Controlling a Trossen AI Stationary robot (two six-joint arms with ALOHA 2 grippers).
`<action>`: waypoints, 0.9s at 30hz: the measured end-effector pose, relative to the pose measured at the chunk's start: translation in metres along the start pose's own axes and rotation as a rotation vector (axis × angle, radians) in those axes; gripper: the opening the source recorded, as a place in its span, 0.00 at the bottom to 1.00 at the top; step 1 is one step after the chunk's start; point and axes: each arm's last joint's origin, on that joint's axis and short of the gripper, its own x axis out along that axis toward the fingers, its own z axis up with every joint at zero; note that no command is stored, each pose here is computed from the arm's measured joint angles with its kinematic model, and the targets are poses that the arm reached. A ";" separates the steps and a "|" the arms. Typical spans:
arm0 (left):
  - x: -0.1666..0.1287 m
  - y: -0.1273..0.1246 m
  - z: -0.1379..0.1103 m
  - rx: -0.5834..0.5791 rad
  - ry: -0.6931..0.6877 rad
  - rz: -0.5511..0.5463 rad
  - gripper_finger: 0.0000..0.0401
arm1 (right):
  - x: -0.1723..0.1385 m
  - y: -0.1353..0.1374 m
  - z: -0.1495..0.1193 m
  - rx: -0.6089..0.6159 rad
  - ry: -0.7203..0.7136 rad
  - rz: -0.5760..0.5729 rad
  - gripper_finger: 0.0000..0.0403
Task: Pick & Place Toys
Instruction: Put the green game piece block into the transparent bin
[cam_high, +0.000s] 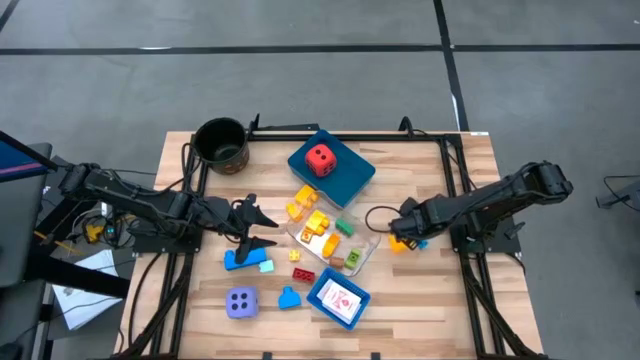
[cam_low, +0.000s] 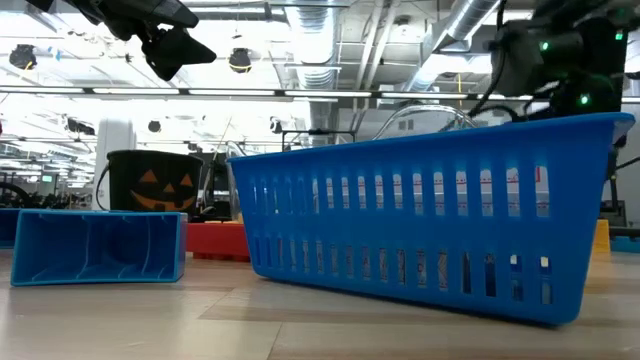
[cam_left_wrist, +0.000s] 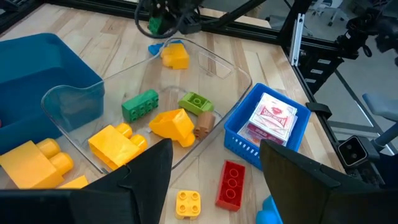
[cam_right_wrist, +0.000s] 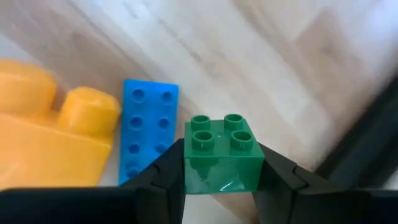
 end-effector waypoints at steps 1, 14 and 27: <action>0.000 0.000 0.000 0.000 0.000 0.000 0.59 | -0.005 -0.001 0.000 0.003 -0.001 -0.018 0.32; 0.000 0.000 0.000 0.000 0.001 0.000 0.59 | -0.063 -0.009 0.001 0.039 -0.198 0.011 0.33; 0.000 0.000 0.000 0.000 0.000 0.001 0.59 | -0.115 0.008 0.009 -0.087 -0.693 0.461 0.33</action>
